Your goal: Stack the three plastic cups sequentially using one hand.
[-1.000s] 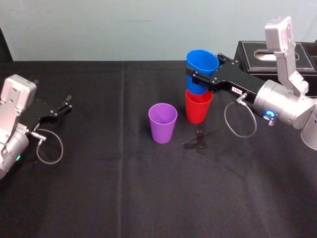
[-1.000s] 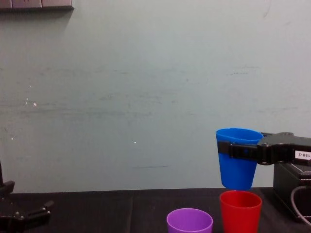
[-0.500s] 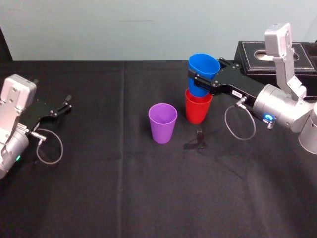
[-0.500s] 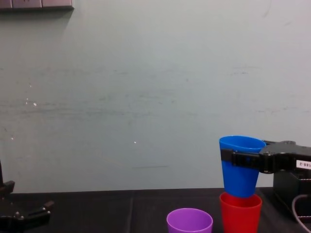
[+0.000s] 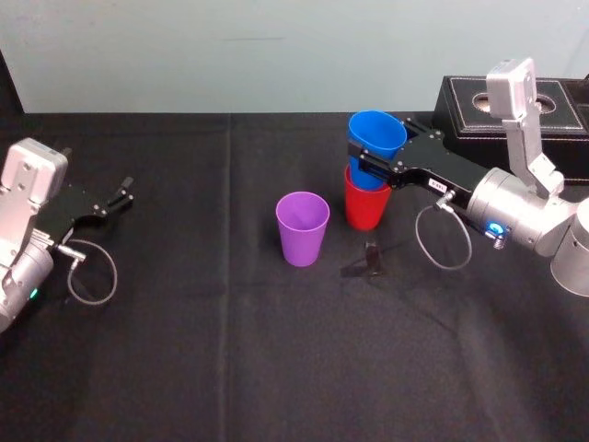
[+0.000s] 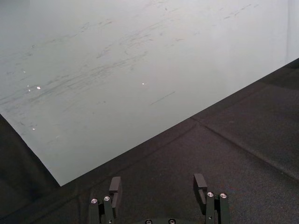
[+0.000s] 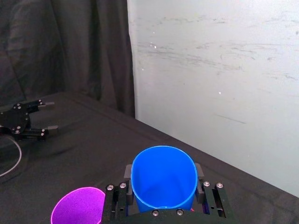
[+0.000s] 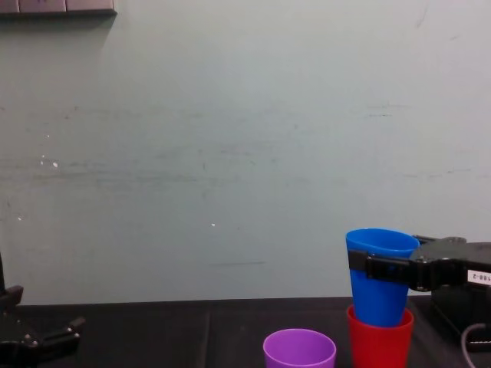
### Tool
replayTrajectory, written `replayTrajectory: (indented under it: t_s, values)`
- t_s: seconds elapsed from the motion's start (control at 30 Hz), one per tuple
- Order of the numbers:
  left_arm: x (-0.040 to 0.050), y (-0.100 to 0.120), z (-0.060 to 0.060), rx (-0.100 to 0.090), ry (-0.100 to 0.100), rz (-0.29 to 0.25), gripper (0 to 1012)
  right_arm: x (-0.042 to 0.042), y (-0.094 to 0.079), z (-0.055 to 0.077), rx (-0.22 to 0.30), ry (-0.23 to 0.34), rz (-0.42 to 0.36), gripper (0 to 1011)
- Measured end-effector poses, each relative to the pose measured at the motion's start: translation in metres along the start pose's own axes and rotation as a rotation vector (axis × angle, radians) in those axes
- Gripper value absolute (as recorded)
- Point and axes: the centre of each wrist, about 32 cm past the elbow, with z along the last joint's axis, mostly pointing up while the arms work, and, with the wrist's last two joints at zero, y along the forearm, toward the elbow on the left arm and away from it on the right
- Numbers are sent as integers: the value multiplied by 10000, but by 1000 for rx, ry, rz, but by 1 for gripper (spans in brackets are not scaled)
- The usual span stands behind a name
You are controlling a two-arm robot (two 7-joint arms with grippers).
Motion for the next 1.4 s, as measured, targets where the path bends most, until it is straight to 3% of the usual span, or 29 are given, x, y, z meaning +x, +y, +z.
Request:
replayTrajectory:
  t_s: [1.4]
  values:
    - [0,0,0,0,0,0,1004,-23,-27,-178,-24,0,-22,723]
